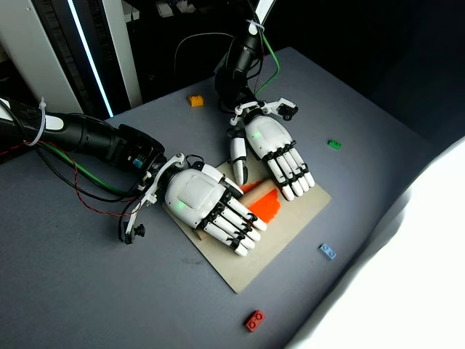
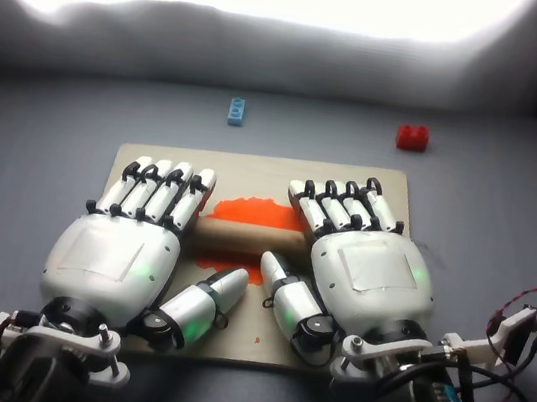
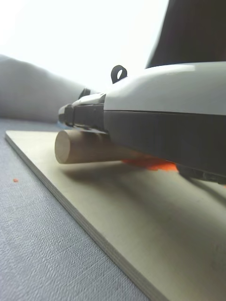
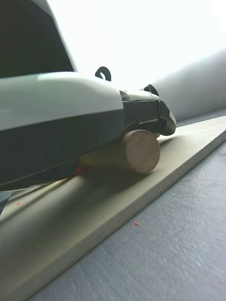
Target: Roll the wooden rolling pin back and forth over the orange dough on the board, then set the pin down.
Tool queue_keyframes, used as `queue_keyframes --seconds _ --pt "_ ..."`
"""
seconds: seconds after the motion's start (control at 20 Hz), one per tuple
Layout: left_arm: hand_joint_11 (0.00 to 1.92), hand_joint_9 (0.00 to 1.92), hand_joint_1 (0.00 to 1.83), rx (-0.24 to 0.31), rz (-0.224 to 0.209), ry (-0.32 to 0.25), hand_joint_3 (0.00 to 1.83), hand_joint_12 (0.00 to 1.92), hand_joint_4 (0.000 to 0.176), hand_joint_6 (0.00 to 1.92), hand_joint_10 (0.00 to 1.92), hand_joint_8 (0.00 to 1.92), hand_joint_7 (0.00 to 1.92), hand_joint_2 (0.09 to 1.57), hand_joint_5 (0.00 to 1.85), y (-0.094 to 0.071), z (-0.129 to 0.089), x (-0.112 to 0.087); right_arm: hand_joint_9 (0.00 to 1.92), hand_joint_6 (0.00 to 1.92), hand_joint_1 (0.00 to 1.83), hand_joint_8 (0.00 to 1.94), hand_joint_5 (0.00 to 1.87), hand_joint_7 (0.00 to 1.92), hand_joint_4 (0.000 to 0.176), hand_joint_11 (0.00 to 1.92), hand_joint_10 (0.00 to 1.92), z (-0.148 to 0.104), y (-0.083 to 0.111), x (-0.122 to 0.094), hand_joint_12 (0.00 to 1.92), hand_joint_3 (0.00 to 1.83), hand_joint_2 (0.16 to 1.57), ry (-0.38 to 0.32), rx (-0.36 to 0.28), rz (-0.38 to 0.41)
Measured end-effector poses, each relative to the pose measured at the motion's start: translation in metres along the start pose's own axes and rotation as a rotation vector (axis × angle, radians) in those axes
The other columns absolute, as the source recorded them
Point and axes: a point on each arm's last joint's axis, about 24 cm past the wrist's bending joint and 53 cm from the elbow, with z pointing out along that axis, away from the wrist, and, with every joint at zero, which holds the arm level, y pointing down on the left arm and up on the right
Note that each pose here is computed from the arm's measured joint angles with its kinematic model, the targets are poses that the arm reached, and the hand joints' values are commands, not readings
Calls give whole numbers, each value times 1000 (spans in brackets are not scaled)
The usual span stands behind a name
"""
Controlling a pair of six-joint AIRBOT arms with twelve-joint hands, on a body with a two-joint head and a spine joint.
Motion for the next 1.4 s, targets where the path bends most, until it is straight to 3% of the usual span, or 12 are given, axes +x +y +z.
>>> queue_keyframes --seconds 0.65,1.4 --pt "0 0 0 -15 -42 -3 2 0 0 0 0 0 0 1336 0 3 17 -3 207 0 0 0 207 223 0 0 0 10 0 -4 595 3 1489 -14 -3 5" --pt "0 0 0 -11 -48 -3 3 0 0 0 0 0 0 1339 0 2 29 -3 192 0 0 0 184 207 0 0 0 20 -2 -4 562 1 1489 -31 -10 1"
